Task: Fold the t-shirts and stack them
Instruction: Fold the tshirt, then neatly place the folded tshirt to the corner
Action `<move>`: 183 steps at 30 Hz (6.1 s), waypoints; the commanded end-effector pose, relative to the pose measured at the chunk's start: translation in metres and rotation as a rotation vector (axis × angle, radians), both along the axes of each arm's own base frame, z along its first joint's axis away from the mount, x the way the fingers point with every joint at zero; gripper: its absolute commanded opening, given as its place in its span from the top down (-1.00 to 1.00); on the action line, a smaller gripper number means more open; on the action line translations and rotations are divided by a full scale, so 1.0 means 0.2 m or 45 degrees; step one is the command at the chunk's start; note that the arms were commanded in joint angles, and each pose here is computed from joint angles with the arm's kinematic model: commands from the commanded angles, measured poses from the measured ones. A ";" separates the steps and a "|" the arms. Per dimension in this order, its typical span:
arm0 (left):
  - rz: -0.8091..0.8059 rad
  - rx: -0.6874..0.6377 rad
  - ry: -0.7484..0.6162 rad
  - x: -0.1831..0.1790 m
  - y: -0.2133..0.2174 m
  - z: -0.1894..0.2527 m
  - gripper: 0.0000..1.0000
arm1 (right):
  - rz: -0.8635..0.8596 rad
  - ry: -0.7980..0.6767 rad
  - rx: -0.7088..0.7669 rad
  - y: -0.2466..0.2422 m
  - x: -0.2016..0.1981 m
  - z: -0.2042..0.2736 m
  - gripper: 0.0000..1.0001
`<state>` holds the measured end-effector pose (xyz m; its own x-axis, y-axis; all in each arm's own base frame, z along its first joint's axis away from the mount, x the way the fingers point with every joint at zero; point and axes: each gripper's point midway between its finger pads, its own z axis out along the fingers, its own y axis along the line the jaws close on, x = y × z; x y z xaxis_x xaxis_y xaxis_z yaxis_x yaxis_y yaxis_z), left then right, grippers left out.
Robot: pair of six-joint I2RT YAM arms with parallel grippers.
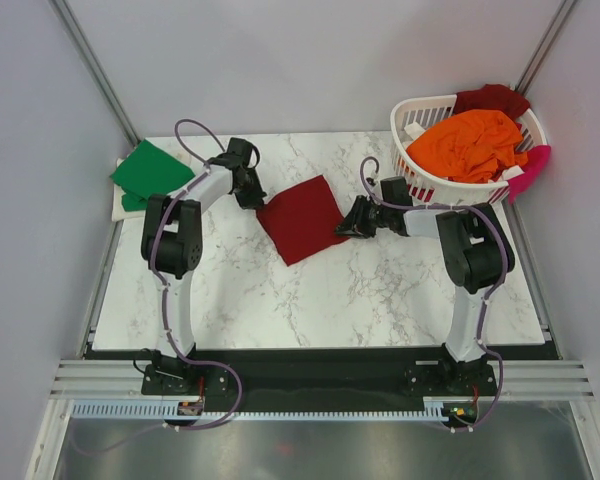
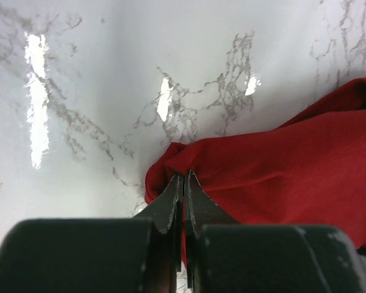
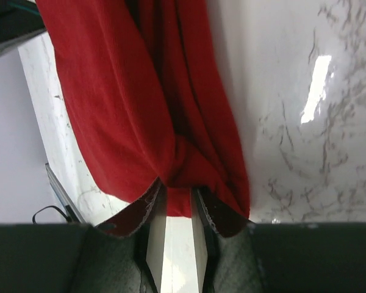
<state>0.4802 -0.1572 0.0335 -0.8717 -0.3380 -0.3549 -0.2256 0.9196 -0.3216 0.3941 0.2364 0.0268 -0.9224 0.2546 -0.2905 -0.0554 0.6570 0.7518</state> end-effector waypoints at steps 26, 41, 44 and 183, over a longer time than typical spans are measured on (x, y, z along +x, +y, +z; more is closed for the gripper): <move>-0.015 0.224 -0.184 -0.13 0.29 0.50 -0.47 | 0.032 -0.484 -0.016 0.07 0.12 0.73 -0.38; -0.196 0.239 -0.129 -0.70 0.36 0.46 -0.50 | 0.100 -0.383 0.585 0.48 0.64 0.30 -0.12; -0.207 0.190 -0.114 -0.71 0.32 0.42 -0.50 | 0.059 -0.351 0.509 0.43 0.57 0.14 -0.11; 1.042 0.366 -0.212 0.06 2.40 0.51 -0.35 | 0.182 -0.424 -0.147 -0.20 -0.77 0.61 -0.59</move>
<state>0.5668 0.2794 0.1674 -0.3895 -0.5116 -0.7658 -0.6396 0.7486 -0.1748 0.2415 0.1938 0.1370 -0.8245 0.0876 -0.5590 -0.3289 0.7297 0.5994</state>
